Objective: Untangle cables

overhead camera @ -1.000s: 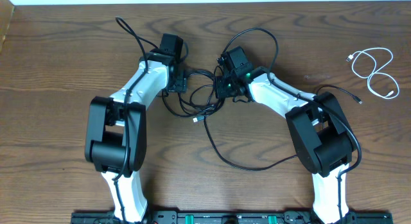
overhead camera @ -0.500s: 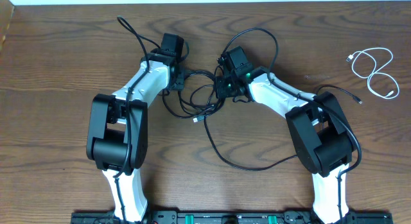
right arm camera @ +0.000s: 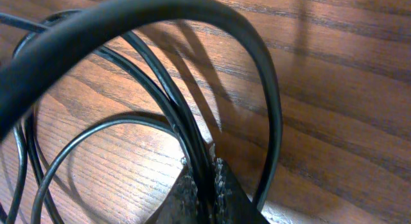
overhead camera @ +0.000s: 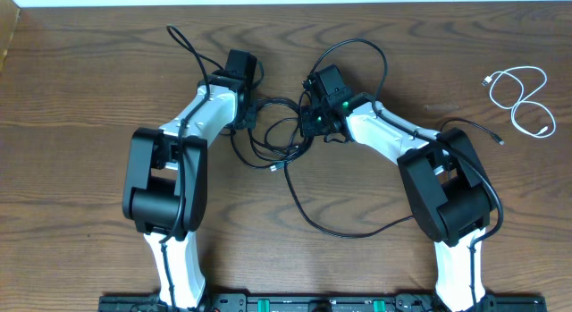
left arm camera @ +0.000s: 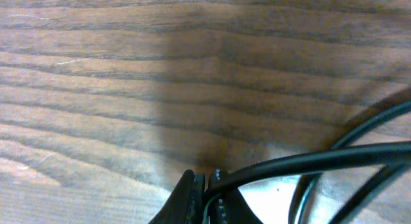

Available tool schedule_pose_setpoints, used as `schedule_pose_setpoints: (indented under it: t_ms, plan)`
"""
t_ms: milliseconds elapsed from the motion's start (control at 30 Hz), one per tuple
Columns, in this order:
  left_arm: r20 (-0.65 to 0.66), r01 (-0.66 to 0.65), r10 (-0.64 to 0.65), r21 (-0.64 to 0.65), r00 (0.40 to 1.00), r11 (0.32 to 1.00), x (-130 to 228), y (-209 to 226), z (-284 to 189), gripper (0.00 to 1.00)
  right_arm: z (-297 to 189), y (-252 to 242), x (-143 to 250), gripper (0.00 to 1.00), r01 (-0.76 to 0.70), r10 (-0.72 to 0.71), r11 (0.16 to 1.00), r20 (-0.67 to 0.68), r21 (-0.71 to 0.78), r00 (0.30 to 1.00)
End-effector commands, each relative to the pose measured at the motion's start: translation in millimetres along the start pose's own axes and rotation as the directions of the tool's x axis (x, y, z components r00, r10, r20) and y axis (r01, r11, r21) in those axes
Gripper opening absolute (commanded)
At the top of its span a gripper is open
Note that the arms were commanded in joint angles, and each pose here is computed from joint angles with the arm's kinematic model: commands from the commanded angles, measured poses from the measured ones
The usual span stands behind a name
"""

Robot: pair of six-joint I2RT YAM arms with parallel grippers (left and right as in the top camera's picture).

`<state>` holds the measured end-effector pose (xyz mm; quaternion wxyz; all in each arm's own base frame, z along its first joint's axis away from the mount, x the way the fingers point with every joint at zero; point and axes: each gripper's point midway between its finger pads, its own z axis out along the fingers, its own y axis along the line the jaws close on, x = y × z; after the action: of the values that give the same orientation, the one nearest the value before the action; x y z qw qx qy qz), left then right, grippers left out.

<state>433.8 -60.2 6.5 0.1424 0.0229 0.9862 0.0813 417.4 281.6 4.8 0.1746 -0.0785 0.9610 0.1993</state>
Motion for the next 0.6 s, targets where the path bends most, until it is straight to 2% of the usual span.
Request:
schedule_pose_setpoints:
  t_ms: [0,233,333,433,567]
  plan:
    - [0.166,0.073,-0.075,0.021,0.983,0.997,-36.6,13.5,-62.8,0.07,8.9,-13.9,9.6,0.04,-0.006,0.007,0.999,-0.027,0.04,1.0]
    - [0.444,0.204,-0.245,0.139,0.862,0.969,-64.4,38.8,-198.2,0.07,8.9,-13.9,9.6,0.05,-0.006,0.007,0.999,-0.027,0.04,1.0]
    - [0.513,0.208,-0.267,0.169,0.816,0.963,-64.4,47.0,-236.0,0.07,8.9,-13.9,9.6,0.14,-0.006,0.007,0.999,-0.027,0.04,1.0]
    - [0.572,0.211,-0.286,0.196,0.769,0.958,-61.1,54.9,-270.0,0.07,8.9,-13.8,9.5,0.17,-0.006,0.007,0.999,-0.027,0.04,1.0]
    - [0.633,0.211,-0.307,0.225,0.71,0.951,-55.3,64.0,-306.7,0.07,8.9,-13.8,9.5,0.32,-0.006,0.008,0.999,-0.027,0.039,1.0]
